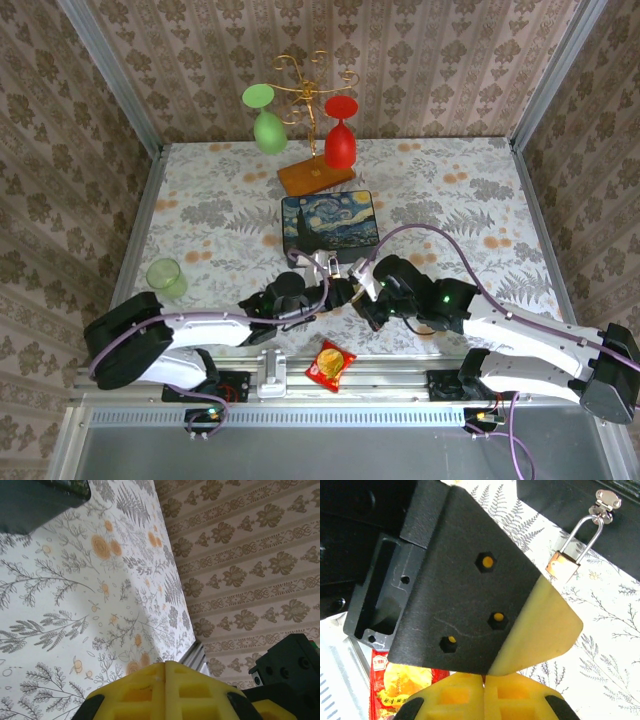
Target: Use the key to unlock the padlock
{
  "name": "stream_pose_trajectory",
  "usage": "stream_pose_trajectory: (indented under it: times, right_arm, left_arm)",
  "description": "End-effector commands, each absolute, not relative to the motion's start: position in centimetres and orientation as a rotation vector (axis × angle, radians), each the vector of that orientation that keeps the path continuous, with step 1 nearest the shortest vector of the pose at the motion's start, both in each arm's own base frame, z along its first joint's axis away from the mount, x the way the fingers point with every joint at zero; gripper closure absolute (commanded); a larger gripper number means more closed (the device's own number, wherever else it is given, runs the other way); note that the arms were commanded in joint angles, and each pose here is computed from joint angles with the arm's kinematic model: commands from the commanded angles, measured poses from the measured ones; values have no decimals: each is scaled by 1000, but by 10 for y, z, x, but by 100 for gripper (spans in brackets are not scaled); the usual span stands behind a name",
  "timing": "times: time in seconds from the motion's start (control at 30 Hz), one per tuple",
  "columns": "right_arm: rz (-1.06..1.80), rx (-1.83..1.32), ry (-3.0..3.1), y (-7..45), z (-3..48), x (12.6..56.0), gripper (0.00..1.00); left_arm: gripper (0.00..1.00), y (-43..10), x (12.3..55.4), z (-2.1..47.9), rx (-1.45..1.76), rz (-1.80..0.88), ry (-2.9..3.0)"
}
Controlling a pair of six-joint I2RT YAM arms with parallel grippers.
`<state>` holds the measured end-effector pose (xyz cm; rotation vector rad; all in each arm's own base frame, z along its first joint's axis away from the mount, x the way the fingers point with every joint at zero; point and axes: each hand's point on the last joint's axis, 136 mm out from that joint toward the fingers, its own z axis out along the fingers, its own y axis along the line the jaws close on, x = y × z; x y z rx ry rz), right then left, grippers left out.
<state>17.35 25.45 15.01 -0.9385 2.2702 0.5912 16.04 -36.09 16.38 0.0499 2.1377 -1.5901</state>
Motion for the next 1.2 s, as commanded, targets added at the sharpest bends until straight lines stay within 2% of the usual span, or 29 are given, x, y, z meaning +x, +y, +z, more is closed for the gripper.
stream_pose_trajectory:
  times: [0.0,0.03,0.07,0.1,0.13,0.2,0.27,0.3,0.4,0.5,0.73,0.9,1.17]
  right_arm:
    - [489,-871,2288,243,151,186,100]
    - [487,-858,2287,243,151,187,100]
    - [493,-841,2281,243,152,189,92]
    - [509,-827,2275,244,153,188,79]
    - [533,-821,2266,246,154,188,73]
    - [621,-806,2230,252,163,183,44]
    - [746,-762,2166,258,178,179,25]
    - [855,-745,2111,263,190,175,21]
    - [1139,-636,1948,267,225,170,16]
    - [1317,-554,1850,263,248,173,19]
    - [1497,-587,1787,278,262,174,30]
    - [1547,-612,1738,285,266,175,48]
    - [1572,-631,1713,286,264,171,64]
  left_arm:
    - [100,-344,161,159,87,-1475,2146]
    - [100,-341,162,160,89,-1457,2144]
    - [100,-338,162,163,92,-1440,2136]
    - [100,-336,164,166,95,-1431,2117]
    - [100,-334,164,170,97,-1430,2097]
    - [100,-331,166,180,107,-1434,2036]
    - [100,-328,168,190,123,-1441,1966]
    - [100,-328,168,198,140,-1448,1923]
    - [100,-328,168,219,198,-1456,1803]
    - [100,-325,168,239,202,-1489,1694]
    - [100,-326,166,273,207,-1548,1548]
    - [100,-328,160,289,221,-1587,1465]
    - [100,-331,160,289,185,-1620,1450]
